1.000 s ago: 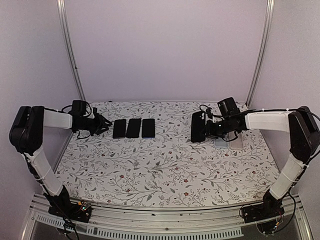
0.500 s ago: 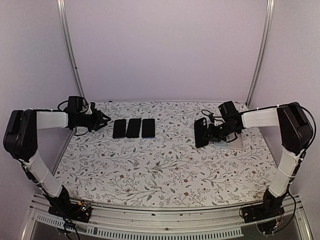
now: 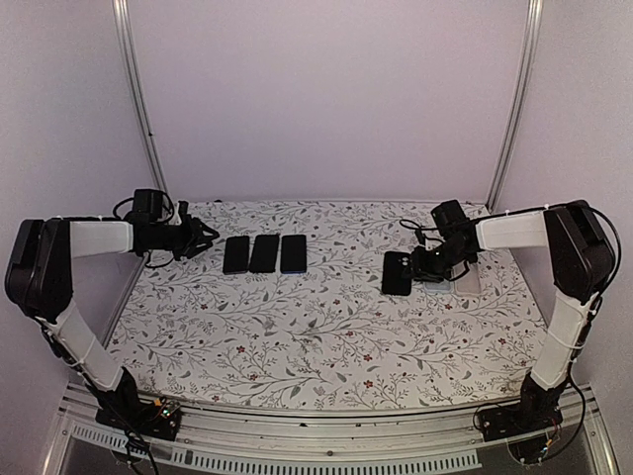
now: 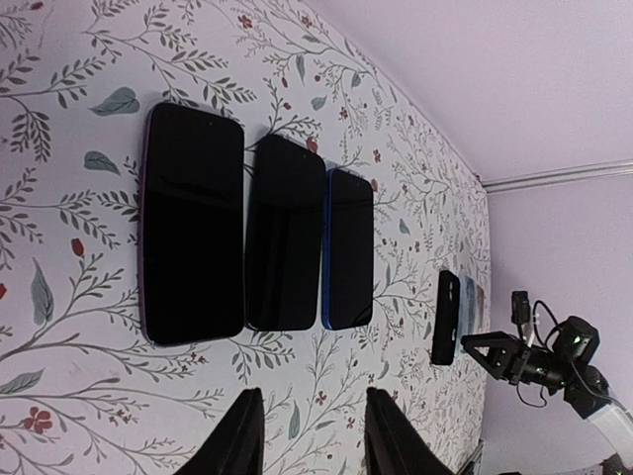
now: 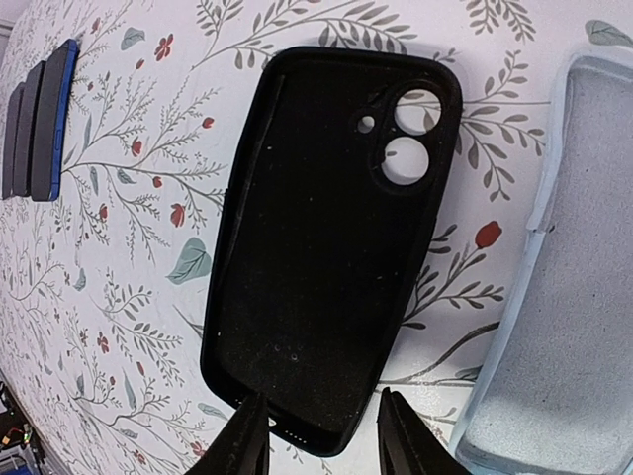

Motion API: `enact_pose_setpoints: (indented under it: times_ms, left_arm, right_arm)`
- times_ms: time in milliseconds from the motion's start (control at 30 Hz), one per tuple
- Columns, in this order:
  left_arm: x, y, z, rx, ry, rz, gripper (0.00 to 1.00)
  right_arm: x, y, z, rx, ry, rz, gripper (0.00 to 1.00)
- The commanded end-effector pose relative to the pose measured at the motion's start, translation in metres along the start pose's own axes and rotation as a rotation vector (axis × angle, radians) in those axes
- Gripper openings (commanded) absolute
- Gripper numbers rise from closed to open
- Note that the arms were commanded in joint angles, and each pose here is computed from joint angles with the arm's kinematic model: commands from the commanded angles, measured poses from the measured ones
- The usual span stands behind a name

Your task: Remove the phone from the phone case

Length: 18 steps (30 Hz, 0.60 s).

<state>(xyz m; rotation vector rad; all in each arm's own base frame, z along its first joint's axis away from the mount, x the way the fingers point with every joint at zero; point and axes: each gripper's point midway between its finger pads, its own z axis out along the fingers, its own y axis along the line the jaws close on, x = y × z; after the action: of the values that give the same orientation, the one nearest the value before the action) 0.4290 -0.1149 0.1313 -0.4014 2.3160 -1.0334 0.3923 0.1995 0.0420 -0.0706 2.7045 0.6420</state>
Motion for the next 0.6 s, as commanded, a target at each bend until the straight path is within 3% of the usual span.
enact_pose_setpoints:
  times_ms: [0, 400, 567]
  left_arm:
    - [0.002, -0.007, -0.005, 0.014, -0.002, 0.018, 0.37]
    - [-0.001, -0.019, -0.008, 0.030, -0.017, 0.055, 0.37]
    - [-0.003, -0.033, -0.009, 0.036, -0.029, 0.113, 0.39]
  right_arm:
    - [-0.011, -0.006, -0.005, 0.046, -0.027, -0.010, 0.40]
    - [-0.022, 0.010, -0.021, -0.010, -0.106, -0.024, 0.45]
    - [-0.032, 0.016, -0.035, -0.016, -0.165, -0.037, 0.61]
